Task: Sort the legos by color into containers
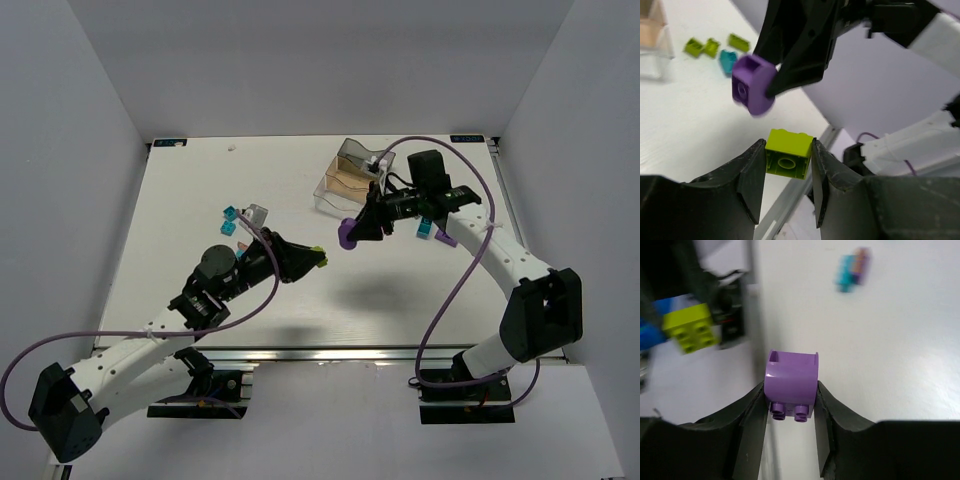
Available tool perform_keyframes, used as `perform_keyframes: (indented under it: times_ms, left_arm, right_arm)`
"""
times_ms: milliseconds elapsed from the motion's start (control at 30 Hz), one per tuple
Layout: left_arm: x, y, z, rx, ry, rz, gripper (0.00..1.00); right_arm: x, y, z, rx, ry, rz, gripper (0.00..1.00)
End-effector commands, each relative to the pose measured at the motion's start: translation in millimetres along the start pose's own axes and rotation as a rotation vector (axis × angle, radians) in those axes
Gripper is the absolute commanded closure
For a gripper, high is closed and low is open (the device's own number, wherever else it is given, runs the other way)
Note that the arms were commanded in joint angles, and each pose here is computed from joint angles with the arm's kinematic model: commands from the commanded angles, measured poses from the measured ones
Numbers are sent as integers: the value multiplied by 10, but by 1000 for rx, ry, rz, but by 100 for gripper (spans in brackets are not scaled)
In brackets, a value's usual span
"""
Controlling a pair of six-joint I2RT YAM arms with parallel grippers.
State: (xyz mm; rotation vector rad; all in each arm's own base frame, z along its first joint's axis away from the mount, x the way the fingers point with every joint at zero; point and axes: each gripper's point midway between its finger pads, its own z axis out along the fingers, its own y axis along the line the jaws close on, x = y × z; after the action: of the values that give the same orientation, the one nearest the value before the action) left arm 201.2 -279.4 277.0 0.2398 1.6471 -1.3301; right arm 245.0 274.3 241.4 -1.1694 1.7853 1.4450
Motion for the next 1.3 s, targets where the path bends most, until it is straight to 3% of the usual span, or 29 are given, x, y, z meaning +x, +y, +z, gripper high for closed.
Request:
perform_keyframes:
  times_ms: [0, 133, 267, 533, 767, 867, 900, 1000, 1267]
  left_arm:
    - [-37, 308, -2, -180, -7, 25, 98]
    - [-57, 490, -7, -289, -4, 29, 99]
    - [-125, 518, 22, -318, -24, 26, 99]
    - [-163, 534, 56, -335, -36, 3, 99]
    - [-185, 535, 72, -342, -43, -3, 98]
    - [-188, 547, 102, -346, -38, -2, 98]
    - [-193, 543, 124, -346, -36, 1, 98]
    - [-253, 529, 171, -348, -44, 10, 98]
    - [-354, 596, 477, -365, -12, 42, 98]
  right_arm:
    - [-345, -861, -270, 527, -39, -86, 100]
    - [-512, -1442, -497, 805, -61, -105, 100]
    - [-503, -1905, -518, 919, -22, -119, 100]
    - [-392, -2556, -348, 963, 62, -149, 100]
    - [-396, -2817, -243, 960, 71, -173, 100]
    - [-358, -2863, -192, 940, 88, -165, 90]
    - [-334, -2867, -184, 933, 94, -160, 78]
    - [-217, -2826, -128, 897, 114, -141, 59]
    - [-47, -2694, -72, 834, 140, -112, 43]
